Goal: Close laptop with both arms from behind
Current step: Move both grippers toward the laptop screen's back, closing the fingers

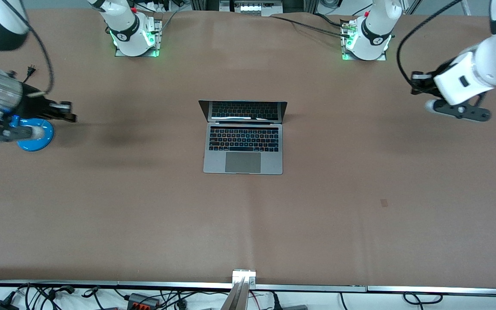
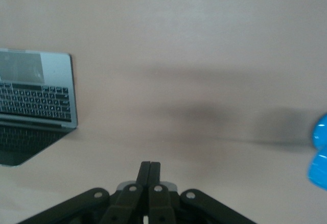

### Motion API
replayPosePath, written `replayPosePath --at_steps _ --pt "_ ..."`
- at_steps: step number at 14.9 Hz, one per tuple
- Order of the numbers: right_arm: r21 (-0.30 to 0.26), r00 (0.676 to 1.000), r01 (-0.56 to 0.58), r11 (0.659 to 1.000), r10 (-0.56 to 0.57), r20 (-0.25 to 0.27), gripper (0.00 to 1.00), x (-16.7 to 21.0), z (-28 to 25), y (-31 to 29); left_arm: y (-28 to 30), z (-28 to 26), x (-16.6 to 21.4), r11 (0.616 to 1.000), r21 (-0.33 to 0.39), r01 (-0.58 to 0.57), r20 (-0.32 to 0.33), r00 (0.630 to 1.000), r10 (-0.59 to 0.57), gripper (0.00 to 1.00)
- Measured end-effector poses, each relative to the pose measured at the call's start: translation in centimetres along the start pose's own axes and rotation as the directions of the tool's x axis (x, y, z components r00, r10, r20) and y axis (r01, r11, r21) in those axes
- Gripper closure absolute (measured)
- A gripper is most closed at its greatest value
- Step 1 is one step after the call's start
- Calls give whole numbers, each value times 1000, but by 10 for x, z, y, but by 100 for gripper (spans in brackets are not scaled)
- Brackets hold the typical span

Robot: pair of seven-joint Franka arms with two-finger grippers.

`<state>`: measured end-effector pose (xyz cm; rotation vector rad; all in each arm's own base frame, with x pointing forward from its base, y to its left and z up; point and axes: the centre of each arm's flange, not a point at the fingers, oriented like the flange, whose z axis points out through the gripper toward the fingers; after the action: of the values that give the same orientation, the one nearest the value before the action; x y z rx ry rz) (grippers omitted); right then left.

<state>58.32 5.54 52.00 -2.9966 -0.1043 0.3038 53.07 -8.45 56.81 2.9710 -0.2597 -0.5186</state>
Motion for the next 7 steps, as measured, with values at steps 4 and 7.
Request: replayPosePath --at_steps 4,7 --pt "15 996 9 1000 -10 84 99 8 45 -54 64 33 5 997 -69 -20 71 997 25 99" --pt "35 990 -4 999 -1 142 99 -1 71 -72 96 59 4 996 -71 -57 86 994 63 99"
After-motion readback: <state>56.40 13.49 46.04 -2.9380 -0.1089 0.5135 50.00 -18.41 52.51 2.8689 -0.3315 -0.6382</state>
